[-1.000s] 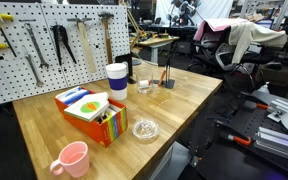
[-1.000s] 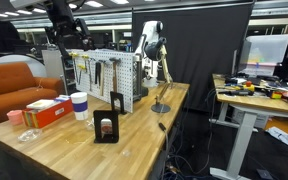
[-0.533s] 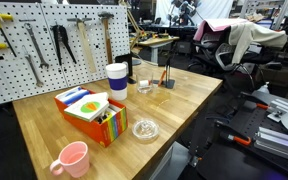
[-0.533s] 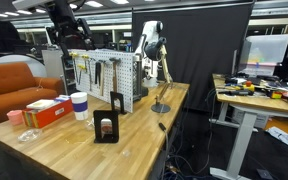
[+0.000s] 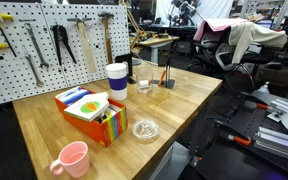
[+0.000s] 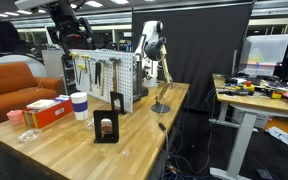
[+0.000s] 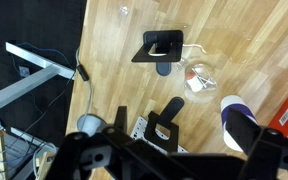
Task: Pour the water in the pink cup into the white and blue cup
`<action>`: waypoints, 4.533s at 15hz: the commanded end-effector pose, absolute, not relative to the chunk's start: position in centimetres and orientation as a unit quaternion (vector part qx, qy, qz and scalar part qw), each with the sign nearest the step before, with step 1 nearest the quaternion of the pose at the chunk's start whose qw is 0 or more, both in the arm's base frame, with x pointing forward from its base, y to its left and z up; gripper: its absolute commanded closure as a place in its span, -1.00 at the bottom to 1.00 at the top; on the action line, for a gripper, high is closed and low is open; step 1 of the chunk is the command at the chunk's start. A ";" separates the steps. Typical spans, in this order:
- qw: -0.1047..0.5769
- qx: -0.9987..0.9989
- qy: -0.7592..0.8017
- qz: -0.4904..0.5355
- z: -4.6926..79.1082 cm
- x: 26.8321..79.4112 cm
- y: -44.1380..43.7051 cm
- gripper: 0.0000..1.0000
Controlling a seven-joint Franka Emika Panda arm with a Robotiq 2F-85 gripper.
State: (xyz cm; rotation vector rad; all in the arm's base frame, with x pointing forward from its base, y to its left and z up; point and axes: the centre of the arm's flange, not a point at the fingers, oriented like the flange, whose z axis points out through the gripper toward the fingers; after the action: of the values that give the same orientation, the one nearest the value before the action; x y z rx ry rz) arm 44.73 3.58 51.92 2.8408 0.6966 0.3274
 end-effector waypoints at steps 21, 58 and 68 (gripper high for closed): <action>0.094 0.943 0.297 0.120 51.8 44.9 3.4 -1.00; 0.094 0.943 0.297 0.120 51.8 44.9 3.4 -1.00; 0.094 0.943 0.297 0.120 51.8 44.9 3.4 -1.00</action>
State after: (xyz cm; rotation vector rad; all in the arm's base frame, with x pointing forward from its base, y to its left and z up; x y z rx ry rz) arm 44.92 3.40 51.83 2.7959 0.8810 0.3560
